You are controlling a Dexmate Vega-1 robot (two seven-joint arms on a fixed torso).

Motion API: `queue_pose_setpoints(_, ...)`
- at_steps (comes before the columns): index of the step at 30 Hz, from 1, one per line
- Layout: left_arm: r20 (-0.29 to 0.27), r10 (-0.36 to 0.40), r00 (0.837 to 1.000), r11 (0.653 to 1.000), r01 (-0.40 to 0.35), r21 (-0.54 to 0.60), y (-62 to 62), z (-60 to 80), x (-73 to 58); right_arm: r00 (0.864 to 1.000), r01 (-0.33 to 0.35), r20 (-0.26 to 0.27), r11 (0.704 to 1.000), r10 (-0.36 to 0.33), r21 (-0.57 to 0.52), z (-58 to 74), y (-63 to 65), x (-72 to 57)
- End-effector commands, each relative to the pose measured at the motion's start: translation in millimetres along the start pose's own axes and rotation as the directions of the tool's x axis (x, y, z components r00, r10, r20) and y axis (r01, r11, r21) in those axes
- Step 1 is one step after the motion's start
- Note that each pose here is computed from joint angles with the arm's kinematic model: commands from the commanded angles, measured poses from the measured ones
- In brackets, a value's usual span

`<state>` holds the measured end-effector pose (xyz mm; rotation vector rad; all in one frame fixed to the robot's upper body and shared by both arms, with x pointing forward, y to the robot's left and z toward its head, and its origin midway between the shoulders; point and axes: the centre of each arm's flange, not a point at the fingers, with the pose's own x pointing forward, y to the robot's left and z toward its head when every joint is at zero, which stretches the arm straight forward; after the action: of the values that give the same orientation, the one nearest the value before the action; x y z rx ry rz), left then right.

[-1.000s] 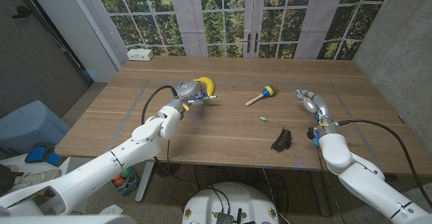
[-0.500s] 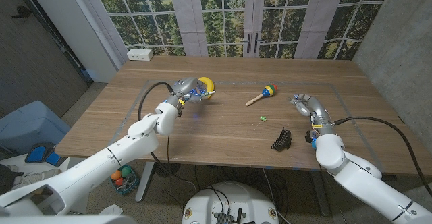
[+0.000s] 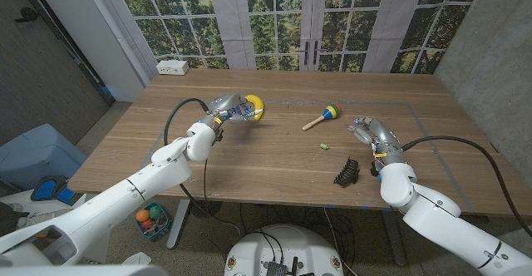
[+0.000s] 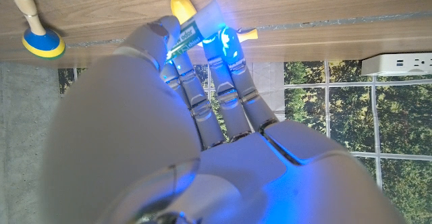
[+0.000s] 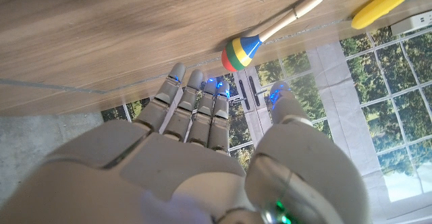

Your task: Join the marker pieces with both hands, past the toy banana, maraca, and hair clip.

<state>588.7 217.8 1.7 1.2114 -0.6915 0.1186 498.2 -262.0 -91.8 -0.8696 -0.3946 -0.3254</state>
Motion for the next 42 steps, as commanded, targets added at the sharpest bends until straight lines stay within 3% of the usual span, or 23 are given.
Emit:
queue_pose_setpoints(1, -0.004, 0.008, 1.0, 0.997, -0.008, -0.074, 9.6, -6.1, 0.9, 1.0, -0.026, -0.003, 0.994, 0.026, -0.103, 16.2, 5.9, -5.4)
queue_pose_setpoints(22, 0.002, -0.009, 1.0, 0.974, 0.009, -0.228, 17.3, -13.7, -2.8, 0.997, -0.038, 0.052, 0.968, 0.052, -0.249, 35.9, 28.6, -11.6)
queue_pose_setpoints(42, 0.023, -0.005, 1.0, 0.957, 0.011, -0.289, 23.4, -15.5, -1.9, 0.998, -0.004, 0.059, 0.935, 0.027, -0.355, 38.1, 50.7, -12.0)
